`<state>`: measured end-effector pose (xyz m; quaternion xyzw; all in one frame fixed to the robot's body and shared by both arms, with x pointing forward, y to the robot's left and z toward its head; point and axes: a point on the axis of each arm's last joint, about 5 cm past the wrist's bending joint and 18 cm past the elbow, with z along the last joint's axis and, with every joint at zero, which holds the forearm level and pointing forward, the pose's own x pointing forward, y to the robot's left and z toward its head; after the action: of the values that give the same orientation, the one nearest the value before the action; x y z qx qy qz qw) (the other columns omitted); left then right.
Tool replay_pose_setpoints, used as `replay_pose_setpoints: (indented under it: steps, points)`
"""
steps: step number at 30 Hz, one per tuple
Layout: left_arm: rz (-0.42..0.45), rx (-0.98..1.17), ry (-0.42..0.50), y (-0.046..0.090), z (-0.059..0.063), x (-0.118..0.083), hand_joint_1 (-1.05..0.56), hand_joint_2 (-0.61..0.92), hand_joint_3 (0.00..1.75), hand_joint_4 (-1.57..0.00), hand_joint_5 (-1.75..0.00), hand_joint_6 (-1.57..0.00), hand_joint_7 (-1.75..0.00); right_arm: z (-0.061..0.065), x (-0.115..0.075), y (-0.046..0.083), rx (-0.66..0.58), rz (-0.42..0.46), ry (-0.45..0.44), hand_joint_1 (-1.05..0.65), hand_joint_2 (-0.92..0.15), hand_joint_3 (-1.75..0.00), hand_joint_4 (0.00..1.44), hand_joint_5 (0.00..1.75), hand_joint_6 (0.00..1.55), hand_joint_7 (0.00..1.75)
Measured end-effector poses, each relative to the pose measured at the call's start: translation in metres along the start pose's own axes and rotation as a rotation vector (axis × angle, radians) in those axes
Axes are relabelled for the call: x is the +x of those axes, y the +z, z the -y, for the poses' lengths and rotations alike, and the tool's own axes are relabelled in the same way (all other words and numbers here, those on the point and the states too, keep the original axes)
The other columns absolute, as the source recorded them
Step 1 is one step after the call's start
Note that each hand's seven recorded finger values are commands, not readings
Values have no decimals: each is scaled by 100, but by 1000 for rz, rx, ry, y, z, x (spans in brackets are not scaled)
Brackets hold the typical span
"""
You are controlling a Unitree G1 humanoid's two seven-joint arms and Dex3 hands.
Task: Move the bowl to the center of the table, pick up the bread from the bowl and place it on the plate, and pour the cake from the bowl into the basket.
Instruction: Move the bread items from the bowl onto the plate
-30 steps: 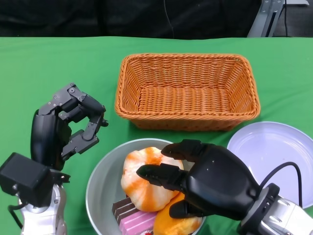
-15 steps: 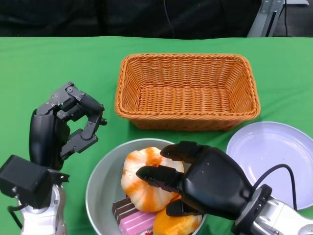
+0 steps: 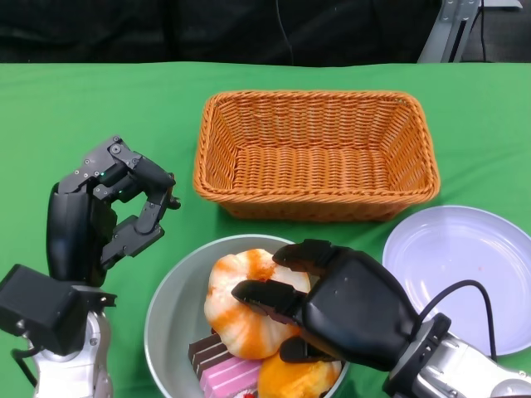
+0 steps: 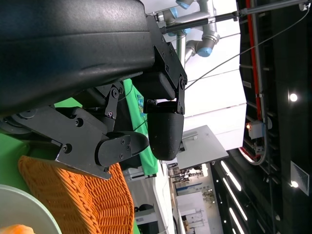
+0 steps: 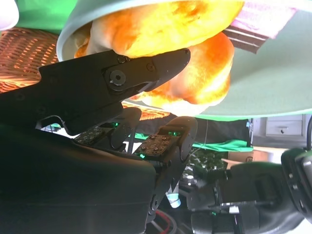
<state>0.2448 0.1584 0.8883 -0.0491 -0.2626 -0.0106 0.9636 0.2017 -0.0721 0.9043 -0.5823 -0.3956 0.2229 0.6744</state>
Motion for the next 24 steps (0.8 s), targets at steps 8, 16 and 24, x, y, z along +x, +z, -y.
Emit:
replay_pose_setpoints:
  steps: [8, 16, 24]
  points:
    - [-6, 2, 2, 1, -1, 0, -11, 78, 69, -76, -154, -75, -138, -4, 3, 1, -21, -7, 40, -78, -92, -4, 69, 10, 67, 1]
    - [-22, -2, 14, 1, -2, -3, -9, 79, 70, -76, -154, -74, -137, -8, 6, 3, -22, -14, 66, -71, -92, -7, 69, 9, 68, 1]
    - [-13, -13, 21, 3, -3, -2, -10, 76, 72, -76, -154, -74, -138, -10, 11, 9, -27, -27, 98, -67, -92, -10, 67, 8, 63, 0]
